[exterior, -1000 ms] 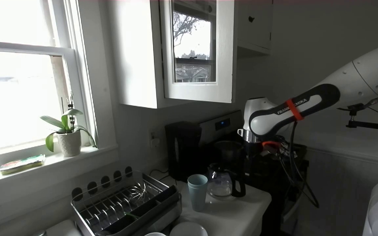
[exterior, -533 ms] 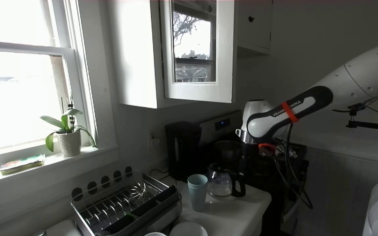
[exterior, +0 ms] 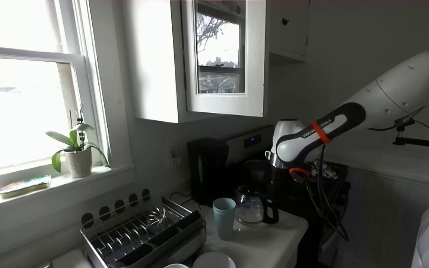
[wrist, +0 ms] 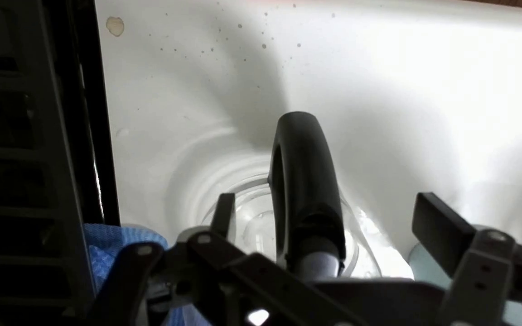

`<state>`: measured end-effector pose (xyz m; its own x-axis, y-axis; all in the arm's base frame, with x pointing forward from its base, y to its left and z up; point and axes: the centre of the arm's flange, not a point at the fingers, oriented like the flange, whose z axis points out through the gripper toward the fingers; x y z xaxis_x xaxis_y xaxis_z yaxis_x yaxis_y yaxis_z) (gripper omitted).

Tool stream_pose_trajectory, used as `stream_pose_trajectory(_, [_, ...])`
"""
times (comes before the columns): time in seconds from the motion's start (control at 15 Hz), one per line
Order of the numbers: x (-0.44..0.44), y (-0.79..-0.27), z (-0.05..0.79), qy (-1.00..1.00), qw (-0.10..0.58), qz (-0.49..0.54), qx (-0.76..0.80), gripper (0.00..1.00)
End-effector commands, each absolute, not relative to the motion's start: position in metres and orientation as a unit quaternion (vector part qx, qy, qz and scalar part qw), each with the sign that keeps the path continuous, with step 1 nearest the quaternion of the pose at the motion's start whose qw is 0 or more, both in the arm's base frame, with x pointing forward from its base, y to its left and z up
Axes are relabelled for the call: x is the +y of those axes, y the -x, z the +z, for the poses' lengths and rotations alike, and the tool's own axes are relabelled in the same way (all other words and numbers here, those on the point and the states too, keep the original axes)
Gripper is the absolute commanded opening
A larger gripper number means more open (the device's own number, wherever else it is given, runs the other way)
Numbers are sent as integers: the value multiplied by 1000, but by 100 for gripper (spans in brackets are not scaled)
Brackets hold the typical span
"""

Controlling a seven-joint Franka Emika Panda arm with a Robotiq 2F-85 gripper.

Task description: Put the kettle on the container

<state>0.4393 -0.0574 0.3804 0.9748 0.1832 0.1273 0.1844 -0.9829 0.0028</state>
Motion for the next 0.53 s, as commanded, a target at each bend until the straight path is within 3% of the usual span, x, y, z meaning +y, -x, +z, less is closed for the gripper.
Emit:
stream_pose_trajectory(0.0, [-58,-448,375,991,21,-85,-99,97])
stream_pose_trajectory(0.07, [-58,-449,375,991,22,-91,-99,92])
stream_pose_trajectory(0.4, [-60,-455,378,987,21,-120,-102,96])
stream_pose_trajectory(0.47, [-60,-456,377,987,23,-119,-106,81])
